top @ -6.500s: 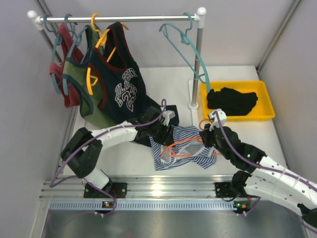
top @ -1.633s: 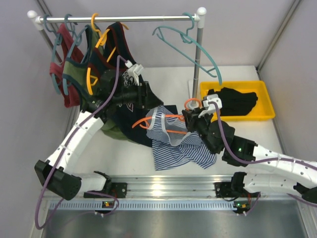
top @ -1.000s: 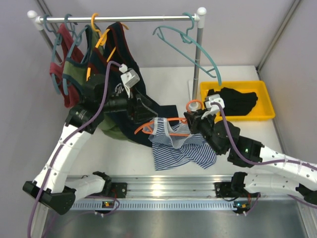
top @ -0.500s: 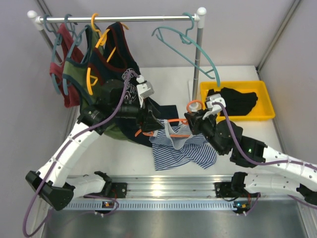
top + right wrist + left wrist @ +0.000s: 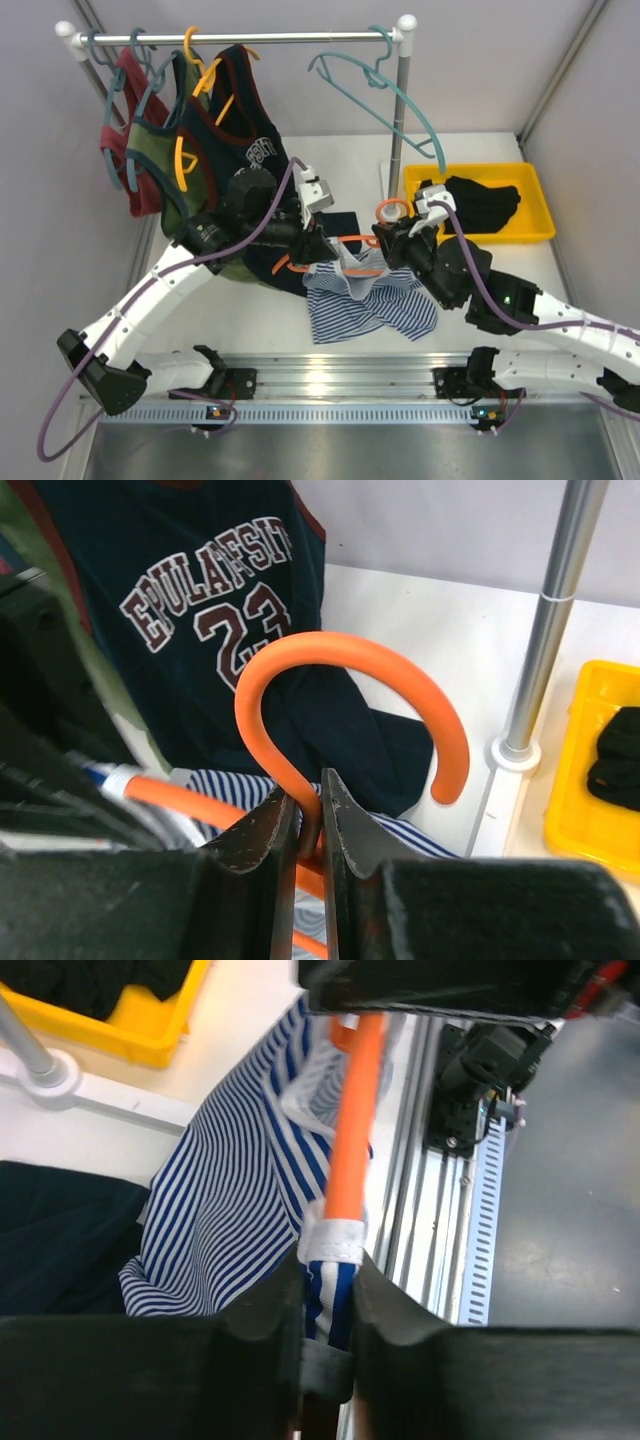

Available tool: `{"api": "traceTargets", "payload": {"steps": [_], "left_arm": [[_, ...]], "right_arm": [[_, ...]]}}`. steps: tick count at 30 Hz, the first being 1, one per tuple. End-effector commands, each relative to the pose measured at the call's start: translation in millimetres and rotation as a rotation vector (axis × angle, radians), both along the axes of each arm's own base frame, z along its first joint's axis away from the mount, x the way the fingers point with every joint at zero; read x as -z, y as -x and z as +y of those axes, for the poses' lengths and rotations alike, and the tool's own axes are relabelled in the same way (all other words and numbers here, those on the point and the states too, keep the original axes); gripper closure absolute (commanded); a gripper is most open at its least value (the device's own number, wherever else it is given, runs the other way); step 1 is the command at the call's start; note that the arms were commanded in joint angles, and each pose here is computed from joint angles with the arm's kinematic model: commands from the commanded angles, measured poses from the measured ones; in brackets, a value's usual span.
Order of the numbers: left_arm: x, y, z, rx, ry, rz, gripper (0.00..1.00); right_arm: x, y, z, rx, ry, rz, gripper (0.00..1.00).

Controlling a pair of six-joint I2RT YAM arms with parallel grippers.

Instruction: Place the tank top on the hanger

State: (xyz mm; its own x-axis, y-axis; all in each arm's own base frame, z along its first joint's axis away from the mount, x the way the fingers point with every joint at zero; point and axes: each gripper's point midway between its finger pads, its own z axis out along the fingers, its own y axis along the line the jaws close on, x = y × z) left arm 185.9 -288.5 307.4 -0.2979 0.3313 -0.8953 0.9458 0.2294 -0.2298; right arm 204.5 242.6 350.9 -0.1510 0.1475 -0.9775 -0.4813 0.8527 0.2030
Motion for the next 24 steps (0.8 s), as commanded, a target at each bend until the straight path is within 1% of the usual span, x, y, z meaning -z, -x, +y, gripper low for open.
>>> {"api": "traceTargets", "payload": {"steps": [1, 2, 5, 8, 11, 12, 13, 14, 16, 17, 20, 24], "left_arm": [[-10, 0, -2, -0.007, 0.019, -0.054, 0.84], [-10, 1, -2, -0.007, 0.022, -0.054, 1.0], [-8, 3, 0, -0.032, 0.027, -0.049, 1.0], [-15, 1, 2, -0.075, 0.061, -0.067, 1.0], [-17, 1, 7, -0.115, 0.092, -0.089, 1.0], [-14, 0, 9, -0.123, 0.095, -0.099, 1.0], [-14, 0, 11, -0.134, 0.097, -0.107, 1.0], [-18, 0, 15, -0.174, 0.113, -0.099, 1.0], [-18, -1, 19, -0.197, 0.123, -0.11, 1.0], [-22, 1, 22, -0.211, 0.137, -0.117, 1.0], [-22, 0, 27, -0.247, 0.151, -0.124, 1.0], [-22, -4, 36, -0.313, 0.162, -0.139, 1.0]], "right_arm": [[-37, 5, 6, -0.031, -0.092, -0.041, 1.0], [-38, 4, 8, -0.031, -0.093, -0.04, 1.0], [-41, 3, 9, -0.027, -0.092, -0.039, 1.0], [-38, 0, 7, 0.001, -0.074, -0.029, 1.0], [-37, -2, 2, 0.023, -0.069, -0.026, 0.9], [-37, -2, 1, 0.027, -0.067, -0.023, 0.82], [-36, -3, -2, 0.043, -0.067, -0.02, 0.78], [-36, -3, -3, 0.047, -0.067, -0.019, 0.76], [-37, -2, -6, 0.05, -0.068, -0.021, 0.7], [-40, -2, -7, 0.05, -0.073, -0.023, 0.65], [-43, 0, -5, 0.031, -0.076, -0.025, 0.59], [-52, 2, -5, 0.023, -0.08, -0.024, 0.55]]}}
